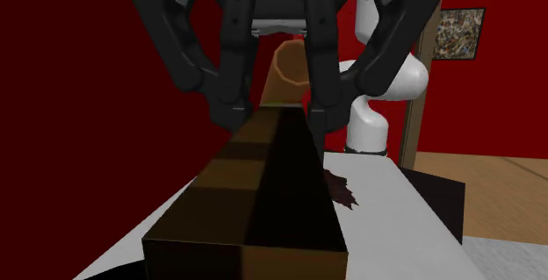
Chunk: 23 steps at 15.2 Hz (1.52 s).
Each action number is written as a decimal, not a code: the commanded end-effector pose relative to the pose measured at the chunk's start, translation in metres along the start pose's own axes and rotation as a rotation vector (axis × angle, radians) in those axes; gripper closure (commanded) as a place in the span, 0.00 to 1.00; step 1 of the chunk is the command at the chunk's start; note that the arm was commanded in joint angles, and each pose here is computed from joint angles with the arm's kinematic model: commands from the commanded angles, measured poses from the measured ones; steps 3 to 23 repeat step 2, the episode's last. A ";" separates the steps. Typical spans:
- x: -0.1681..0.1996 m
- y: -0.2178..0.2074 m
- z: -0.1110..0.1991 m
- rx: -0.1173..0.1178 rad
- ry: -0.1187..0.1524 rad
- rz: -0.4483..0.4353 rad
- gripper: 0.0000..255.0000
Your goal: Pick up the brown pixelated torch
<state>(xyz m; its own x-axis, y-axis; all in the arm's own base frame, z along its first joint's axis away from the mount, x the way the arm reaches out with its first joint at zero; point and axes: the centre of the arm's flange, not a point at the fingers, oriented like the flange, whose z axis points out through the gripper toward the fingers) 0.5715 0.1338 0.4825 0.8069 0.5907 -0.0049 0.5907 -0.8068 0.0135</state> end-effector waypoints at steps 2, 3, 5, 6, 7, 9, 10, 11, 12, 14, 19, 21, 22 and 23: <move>0.000 0.000 -0.007 0.000 0.000 0.000 1.00; 0.000 0.000 -0.007 0.000 0.000 0.000 1.00; 0.000 0.000 -0.007 0.000 0.000 0.000 1.00; 0.000 0.000 -0.007 0.000 0.000 0.000 1.00; 0.000 0.000 -0.007 0.000 0.000 0.000 1.00; 0.000 0.000 -0.007 0.000 0.000 0.000 1.00; 0.000 0.000 -0.007 0.000 0.000 0.000 1.00; 0.000 0.000 -0.007 0.000 0.000 0.000 1.00; 0.000 0.000 -0.007 0.000 0.000 0.000 1.00; 0.000 0.000 -0.007 0.000 0.000 0.000 1.00; 0.000 0.000 -0.007 0.000 0.000 0.000 1.00; 0.000 0.000 -0.007 0.000 0.000 0.000 1.00; 0.000 0.000 -0.007 0.000 0.000 0.000 1.00; 0.000 0.000 -0.007 0.000 0.000 0.000 1.00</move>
